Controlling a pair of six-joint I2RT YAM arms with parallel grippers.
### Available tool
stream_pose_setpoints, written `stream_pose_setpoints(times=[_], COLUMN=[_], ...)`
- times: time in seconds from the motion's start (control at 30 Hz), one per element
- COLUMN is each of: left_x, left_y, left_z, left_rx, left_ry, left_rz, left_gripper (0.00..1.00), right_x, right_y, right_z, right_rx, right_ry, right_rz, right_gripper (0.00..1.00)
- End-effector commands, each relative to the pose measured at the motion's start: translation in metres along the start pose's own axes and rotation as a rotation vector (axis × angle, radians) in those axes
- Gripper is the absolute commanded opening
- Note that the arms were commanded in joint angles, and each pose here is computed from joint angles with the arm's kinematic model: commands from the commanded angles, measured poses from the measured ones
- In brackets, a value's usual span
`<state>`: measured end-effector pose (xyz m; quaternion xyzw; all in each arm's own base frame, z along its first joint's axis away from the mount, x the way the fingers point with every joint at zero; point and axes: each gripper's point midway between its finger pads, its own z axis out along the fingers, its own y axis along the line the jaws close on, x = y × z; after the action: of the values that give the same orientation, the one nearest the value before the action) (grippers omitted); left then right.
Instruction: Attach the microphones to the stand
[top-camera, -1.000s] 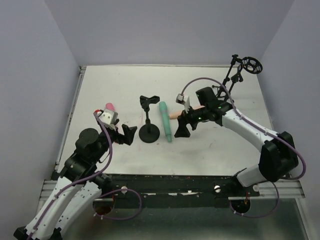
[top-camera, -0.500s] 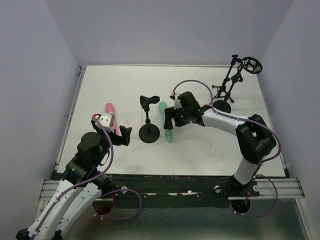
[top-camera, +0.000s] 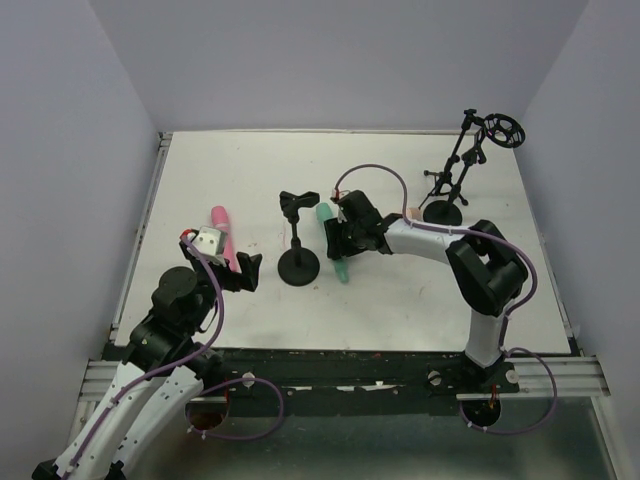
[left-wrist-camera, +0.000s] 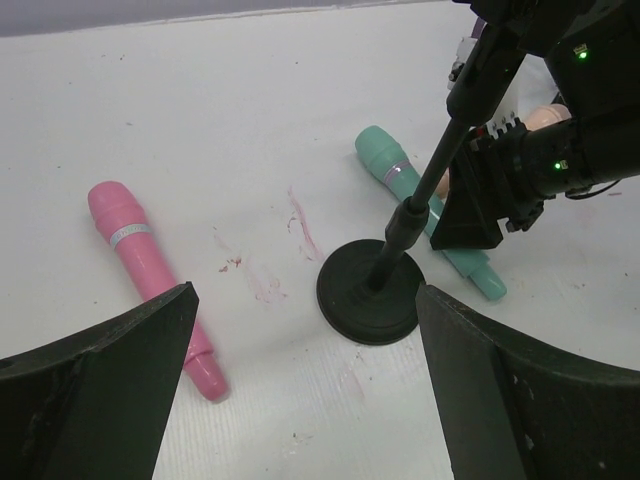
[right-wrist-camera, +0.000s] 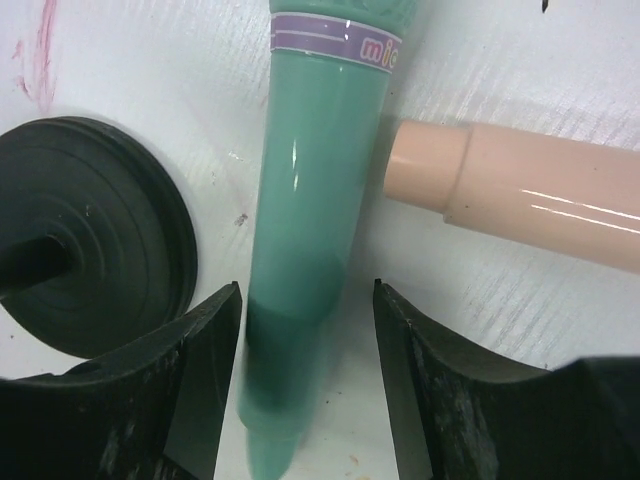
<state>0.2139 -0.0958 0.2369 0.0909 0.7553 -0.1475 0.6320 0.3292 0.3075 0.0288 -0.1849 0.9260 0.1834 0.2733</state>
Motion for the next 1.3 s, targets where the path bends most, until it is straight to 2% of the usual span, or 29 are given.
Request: stream_pose_setpoints(times=[0.0,0.2,0.3,0.33,0.53,0.6,0.77,1.0,1.13,1.27], left_x=[-0.006,-0.005,-0.007,-0.009,-0.027,-0.041,-0.093,-0.167,-0.207,-0.232], left_y=[0.003,0.002,0.001,0.000,-0.017,-0.025,-0.045,-0.096,-0.122,-0.145], left_z=[-0.002,-0.002,-0.003,-0.004,-0.015,-0.023,-0.048,-0.072,-0.071,-0.039], left_rx=[-0.013,-0.007,0.004,0.009,0.101,0.137,0.252,0.523,0.651,0.702], left_ry=[-0.029,-0.029,-0.039,-0.046,-0.138,-0.173,-0.273,-0.317,-0.300,-0.181], left_rz=[0.006,0.008,0.002,-0.001,-0.097,-0.157,-0.277,-0.393,-0.466,-0.542], left_gripper=[0.98,0.98,0.98,0.99,0.98,0.98,0.99,0.98,0.98,0.98], right_x=[0.000,0.001,-0.007,-0.012,-0.056,-0.071,-0.105,-0.147,-0.163,-0.165], right_y=[-0.012,-0.008,0.010,0.018,0.046,0.044,0.043,0.049,0.059,0.083], right_z=[0.008,0.005,-0.004,-0.009,-0.062,-0.084,-0.143,-0.227,-0.268,-0.305], right_rx=[0.093,0.068,-0.019,-0.057,-0.199,-0.233,-0.324,-0.372,-0.401,-0.514], right_ry=[-0.012,-0.010,-0.017,-0.024,-0.131,-0.172,-0.281,-0.428,-0.488,-0.511], right_rz=[-0.011,-0.014,-0.023,-0.034,-0.070,-0.054,-0.081,-0.184,-0.279,-0.392], right_gripper=[0.62,0.46,0.41,0.36,0.33,0.30,0.29,0.27,0.25,0.25])
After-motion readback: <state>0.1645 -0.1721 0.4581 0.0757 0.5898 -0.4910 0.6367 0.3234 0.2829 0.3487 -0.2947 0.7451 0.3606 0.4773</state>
